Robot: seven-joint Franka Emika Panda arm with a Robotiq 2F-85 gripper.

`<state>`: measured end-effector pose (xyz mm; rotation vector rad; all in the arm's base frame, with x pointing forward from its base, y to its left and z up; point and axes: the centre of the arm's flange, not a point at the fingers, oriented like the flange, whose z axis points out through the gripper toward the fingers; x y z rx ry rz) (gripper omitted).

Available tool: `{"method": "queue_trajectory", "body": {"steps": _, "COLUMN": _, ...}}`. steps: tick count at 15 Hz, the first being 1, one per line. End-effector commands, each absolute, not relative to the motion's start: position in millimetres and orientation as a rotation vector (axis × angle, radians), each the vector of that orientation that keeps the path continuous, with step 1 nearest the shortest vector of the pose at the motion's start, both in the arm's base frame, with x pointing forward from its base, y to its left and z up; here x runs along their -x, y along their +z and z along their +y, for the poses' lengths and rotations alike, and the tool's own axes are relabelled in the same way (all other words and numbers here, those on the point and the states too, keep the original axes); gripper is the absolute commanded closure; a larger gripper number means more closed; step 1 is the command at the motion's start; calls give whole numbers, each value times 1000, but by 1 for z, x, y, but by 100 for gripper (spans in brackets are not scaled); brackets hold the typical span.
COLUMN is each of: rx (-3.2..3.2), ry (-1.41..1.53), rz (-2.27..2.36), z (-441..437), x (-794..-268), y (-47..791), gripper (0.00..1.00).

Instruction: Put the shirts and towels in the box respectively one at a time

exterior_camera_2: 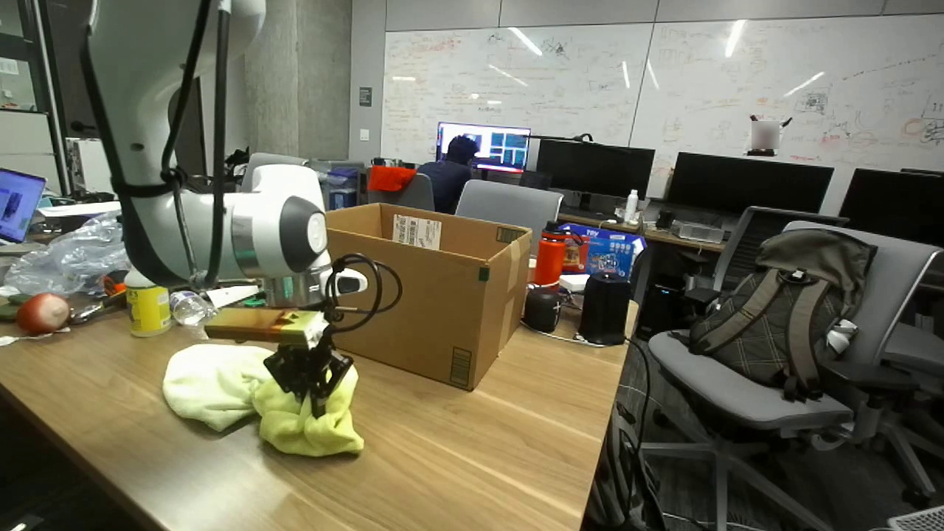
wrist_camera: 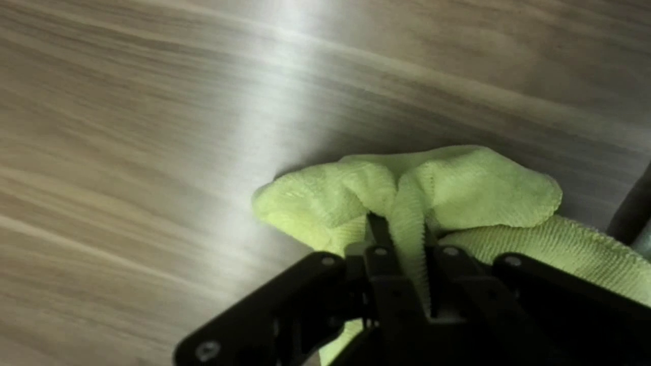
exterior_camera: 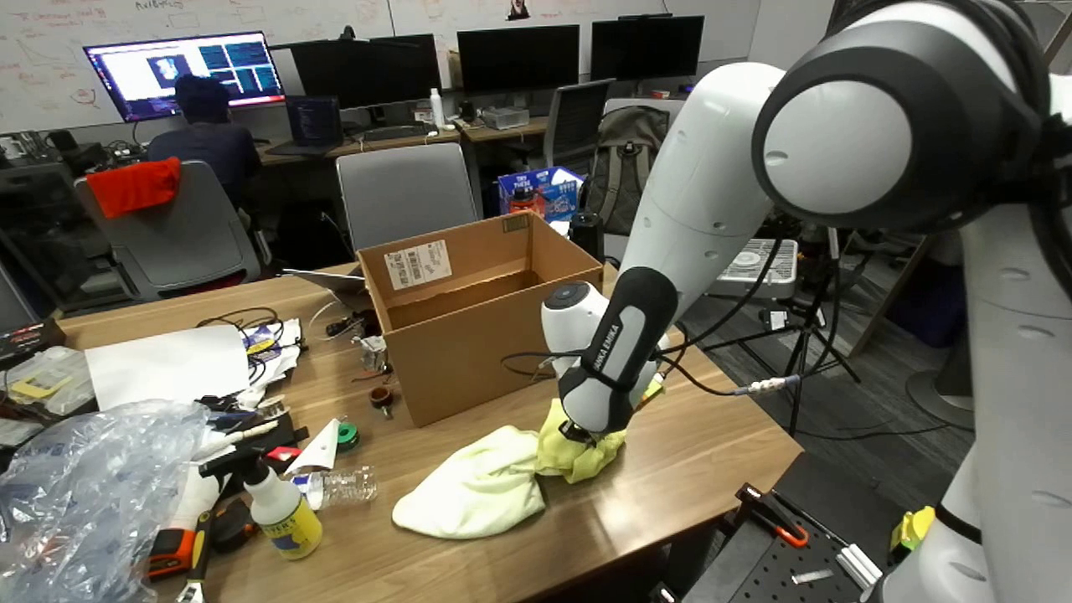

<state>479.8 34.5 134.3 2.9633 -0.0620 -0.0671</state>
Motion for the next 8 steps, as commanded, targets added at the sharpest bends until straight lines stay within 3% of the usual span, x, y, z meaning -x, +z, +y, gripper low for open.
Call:
{"method": "queue_trajectory", "body": {"steps": 1, "rx": -2869, "ry": 72, "rz": -85, "z": 42, "x": -486, "y": 193, "gripper": 97}}
{"method": "queue_trajectory", "body": {"steps": 8, "rx": -2652, "ry": 312, "rz": -47, "z": 63, "x": -513, "y": 295, "gripper": 97}}
